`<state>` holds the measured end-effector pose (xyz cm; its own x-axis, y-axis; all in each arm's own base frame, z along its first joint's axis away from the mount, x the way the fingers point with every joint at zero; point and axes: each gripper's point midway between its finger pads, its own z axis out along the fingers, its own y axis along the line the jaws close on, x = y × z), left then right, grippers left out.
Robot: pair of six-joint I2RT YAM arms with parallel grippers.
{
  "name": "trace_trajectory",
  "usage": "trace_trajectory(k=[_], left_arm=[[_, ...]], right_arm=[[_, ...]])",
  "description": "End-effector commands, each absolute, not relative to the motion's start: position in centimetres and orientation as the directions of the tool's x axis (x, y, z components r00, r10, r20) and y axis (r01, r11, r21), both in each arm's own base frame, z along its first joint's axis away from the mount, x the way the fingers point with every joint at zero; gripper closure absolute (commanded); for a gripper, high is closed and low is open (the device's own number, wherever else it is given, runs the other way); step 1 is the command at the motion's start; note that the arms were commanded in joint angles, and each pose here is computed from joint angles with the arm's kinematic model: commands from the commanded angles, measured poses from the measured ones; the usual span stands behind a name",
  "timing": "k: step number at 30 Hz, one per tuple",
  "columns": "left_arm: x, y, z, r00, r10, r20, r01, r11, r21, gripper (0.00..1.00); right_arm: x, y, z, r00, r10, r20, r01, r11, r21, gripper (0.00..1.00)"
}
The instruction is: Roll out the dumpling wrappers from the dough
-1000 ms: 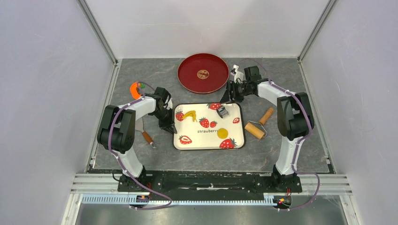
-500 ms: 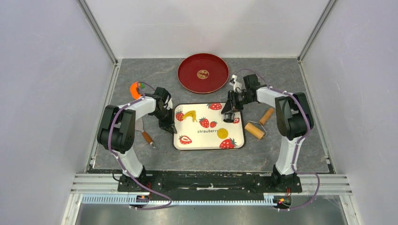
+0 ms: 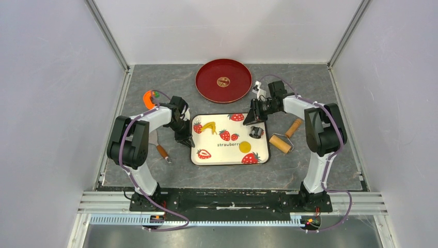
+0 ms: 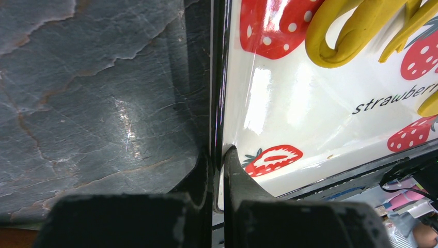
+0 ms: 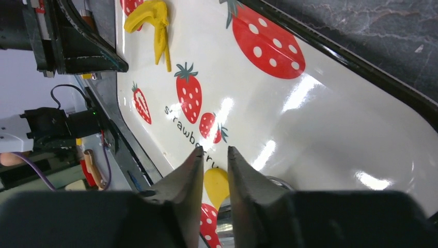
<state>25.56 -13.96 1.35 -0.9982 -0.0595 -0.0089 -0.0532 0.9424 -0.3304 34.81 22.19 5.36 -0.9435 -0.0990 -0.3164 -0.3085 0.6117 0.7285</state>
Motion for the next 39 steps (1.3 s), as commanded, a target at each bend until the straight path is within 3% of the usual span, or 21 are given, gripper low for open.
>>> trace_trajectory(k=[1,9,17,34,39], left_arm=[[24.3,-12.0,-1.0,-1.000,0.013,0.004,0.011,0.979,-0.203,0.98],[24.2,-12.1,-1.0,-1.000,0.013,0.007,0.012,0.979,-0.205,0.98],[24.3,-12.1,-1.0,-1.000,0.016,0.003,0.015,0.978,-0.206,0.98],[24.4,-12.1,-1.0,-1.000,0.020,0.003,0.019,0.978,-0.206,0.98],[24.4,-12.1,-1.0,-1.000,0.020,0.003,0.019,0.978,-0.206,0.98]], right_arm=[[35.7,22.5,9.7,-0.896,-0.097,-0.433,-0.402,0.589,0.700,0.70],[34.8,20.5,9.9,-0.887,-0.100,-0.451,-0.404,0.639,0.654,0.51],[33.7,18.0,9.4,-0.883,-0.173,-0.437,-0.414,0.726,0.550,0.44],[28.9,16.4,7.3,-0.909,-0.268,-0.318,-0.407,0.732,0.547,0.55],[28.6,16.8,7.6,-0.910,-0.268,-0.316,-0.408,0.711,0.573,0.64]])
